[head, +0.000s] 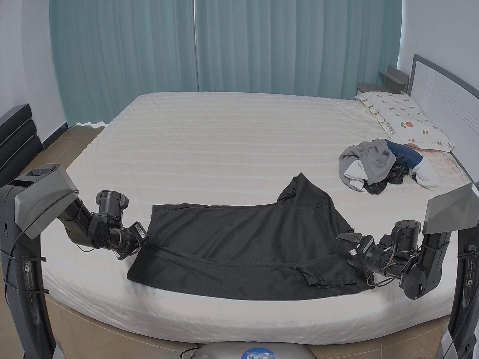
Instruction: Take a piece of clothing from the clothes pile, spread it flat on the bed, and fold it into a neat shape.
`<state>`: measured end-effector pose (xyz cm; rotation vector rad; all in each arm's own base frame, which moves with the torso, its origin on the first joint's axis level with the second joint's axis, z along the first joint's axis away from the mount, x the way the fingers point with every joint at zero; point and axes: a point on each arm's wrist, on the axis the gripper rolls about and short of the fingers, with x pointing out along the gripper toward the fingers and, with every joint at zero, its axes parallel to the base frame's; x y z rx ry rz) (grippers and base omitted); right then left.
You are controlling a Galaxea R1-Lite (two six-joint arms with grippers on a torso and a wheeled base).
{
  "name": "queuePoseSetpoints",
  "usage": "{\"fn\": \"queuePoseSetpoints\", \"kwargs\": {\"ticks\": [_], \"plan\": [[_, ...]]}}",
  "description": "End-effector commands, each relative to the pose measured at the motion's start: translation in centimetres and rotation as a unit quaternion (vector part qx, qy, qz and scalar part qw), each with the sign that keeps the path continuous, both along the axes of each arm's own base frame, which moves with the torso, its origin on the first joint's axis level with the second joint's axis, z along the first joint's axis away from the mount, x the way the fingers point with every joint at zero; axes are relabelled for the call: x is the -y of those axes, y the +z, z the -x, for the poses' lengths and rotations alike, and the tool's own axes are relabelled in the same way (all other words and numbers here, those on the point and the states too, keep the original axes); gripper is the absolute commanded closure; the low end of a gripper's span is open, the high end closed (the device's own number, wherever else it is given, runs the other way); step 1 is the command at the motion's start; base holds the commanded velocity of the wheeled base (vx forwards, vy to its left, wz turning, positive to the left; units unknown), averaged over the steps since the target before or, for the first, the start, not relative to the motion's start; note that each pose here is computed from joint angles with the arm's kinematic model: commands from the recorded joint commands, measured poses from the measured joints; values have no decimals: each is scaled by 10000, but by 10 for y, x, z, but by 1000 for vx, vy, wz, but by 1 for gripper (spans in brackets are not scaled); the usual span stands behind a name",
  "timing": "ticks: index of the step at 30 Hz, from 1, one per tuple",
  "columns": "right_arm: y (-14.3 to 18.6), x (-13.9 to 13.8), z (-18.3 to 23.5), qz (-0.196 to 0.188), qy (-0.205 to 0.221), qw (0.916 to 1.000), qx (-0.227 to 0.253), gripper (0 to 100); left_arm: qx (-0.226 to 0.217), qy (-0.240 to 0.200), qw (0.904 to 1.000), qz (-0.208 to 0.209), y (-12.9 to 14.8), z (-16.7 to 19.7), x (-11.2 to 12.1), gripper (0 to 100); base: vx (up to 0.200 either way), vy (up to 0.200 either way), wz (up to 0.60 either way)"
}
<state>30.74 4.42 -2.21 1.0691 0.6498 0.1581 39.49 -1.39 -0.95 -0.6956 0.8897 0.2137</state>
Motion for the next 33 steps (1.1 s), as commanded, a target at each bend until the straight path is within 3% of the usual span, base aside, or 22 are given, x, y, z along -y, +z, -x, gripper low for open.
{"fn": "queuePoseSetpoints", "kwargs": {"ticks": [1, 20, 24, 30, 33], "plan": [[-1, 0, 0, -1, 6, 10000, -20, 0, -10, 169, 9998, 78, 0, -1, -1, 100, 0, 0, 0], [2, 4, -10, 195, -255, 9992, 232, 0, -60, 470, 9986, 249, 0, 1, -7, 100, 0, 0, 0], [22, 17, -16, 525, -297, 9962, 623, 0, -60, 468, 9985, 260, 0, 1, -7, 100, 0, 0, 0], [17, 15, -20, 1060, -8, 9936, 400, 0, -68, 468, 9985, 260, 0, 2, -7, 100, 0, 0, 0], [12, 12, -22, 1144, 96, 9927, 375, 0, -68, 468, 9985, 260, 0, 2, -7, 100, 0, 0, 0]]}}
